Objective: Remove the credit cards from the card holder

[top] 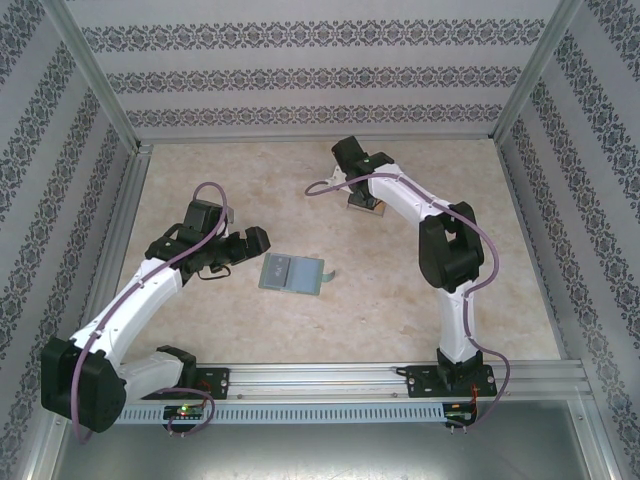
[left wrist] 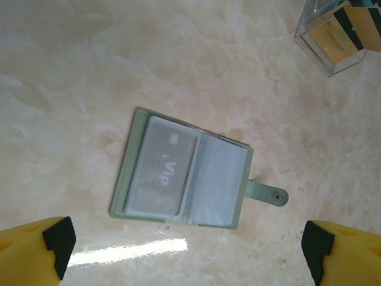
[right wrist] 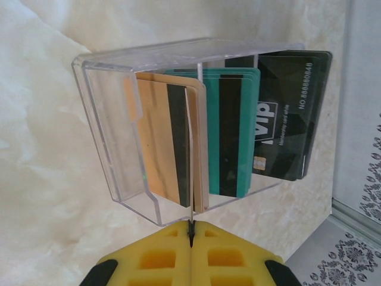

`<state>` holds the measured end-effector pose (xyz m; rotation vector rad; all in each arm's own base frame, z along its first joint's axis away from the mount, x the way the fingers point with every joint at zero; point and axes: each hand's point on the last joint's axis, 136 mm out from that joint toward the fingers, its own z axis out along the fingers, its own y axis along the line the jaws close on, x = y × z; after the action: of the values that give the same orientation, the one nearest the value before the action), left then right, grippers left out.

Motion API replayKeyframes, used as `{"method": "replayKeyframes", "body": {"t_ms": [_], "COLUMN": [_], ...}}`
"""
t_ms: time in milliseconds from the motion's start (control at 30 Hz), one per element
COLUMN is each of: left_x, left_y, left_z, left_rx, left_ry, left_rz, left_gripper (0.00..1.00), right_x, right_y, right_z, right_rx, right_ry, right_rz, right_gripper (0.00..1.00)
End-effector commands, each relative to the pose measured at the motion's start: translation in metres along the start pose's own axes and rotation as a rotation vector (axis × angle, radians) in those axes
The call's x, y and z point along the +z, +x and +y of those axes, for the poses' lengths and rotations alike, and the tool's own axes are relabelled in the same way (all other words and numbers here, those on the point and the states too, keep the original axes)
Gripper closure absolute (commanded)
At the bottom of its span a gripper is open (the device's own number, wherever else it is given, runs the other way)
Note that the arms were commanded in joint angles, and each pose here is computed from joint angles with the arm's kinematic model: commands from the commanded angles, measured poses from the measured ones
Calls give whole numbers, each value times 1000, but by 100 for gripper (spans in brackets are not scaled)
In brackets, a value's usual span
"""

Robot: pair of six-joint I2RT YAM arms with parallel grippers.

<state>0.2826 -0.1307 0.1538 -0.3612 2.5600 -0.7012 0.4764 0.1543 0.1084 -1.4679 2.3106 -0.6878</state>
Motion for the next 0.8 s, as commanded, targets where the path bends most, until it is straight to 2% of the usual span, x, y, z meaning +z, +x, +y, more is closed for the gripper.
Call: {"method": "replayKeyframes", "body": {"t_ms": [0, 333, 767], "left_x": [-3, 1, 0], "left_y": [-8, -9, -10], "left_z": [0, 0, 1], "left_rx": [14, 11, 7], "left_ry": [-13, -8, -12], "left_rz": [-23, -14, -13], "left_gripper": [1, 1, 1], "right_x": [3, 13, 31], "right_y": [-1, -2, -2], "right_z": [2, 9, -8], "right_rx": [18, 17, 77], "right_ry": [-17, -35, 36], "right_rz": [-3, 10, 44], "right_gripper": [100, 100, 100]}}
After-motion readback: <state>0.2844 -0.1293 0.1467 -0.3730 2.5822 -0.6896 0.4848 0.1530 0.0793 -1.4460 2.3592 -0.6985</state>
